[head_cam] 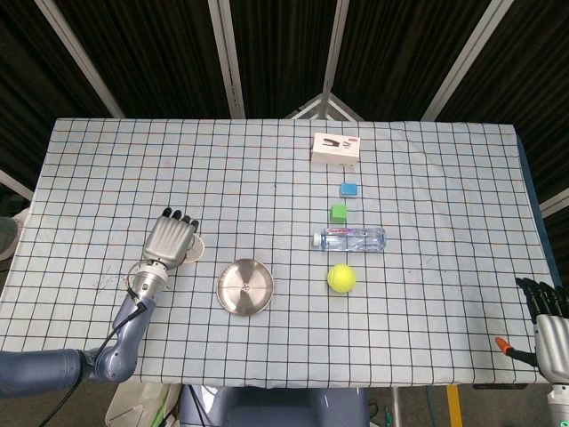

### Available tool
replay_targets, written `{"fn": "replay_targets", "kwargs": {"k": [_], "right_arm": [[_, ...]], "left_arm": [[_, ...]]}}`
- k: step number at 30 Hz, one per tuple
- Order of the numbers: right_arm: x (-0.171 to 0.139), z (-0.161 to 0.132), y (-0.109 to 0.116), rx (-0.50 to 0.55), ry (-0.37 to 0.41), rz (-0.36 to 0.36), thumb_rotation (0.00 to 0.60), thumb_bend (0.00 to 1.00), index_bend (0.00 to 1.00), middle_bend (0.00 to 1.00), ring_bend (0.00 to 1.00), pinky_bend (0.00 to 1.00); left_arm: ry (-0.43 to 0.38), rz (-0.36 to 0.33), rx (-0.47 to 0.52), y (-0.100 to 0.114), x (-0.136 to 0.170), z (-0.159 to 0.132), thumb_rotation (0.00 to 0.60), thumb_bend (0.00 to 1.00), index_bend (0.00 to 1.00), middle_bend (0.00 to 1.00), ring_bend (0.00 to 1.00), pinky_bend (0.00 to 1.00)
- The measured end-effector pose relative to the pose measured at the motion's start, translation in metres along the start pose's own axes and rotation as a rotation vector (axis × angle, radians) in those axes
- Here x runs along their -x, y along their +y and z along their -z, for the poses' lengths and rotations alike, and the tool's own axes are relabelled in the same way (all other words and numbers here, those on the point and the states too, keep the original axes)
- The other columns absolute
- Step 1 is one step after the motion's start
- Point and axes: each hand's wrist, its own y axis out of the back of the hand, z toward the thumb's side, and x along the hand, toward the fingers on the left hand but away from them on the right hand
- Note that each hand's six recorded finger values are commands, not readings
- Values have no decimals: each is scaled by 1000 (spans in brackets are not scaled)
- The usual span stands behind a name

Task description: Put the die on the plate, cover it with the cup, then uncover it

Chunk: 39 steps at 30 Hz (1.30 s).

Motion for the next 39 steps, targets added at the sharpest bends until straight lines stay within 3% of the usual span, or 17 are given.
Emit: {"fn": "replay_targets", "kwargs": {"k": [18,25,31,39], "right_arm": [[0,0,1,4,-3,3,600,131,120,137,95,30],[-1,0,3,11,-2,6,600,131,120,137,96,30],[-1,0,6,21,-1,16,600,132,120,137,95,30],[-2,3,12,37,-9,28,600,131,120,137,95,30]], "left_arm": [[-30,-22,42,8,8,-4,600,486,456,433,268,247],[-75,-58,115,35,21,-14,600,487,466,439,275,256],[-136,-96,114,67,37,-32,600,487,466,439,276,256],[-183,-46,71,72,41,-65,600,486,467,439,276,256]]}}
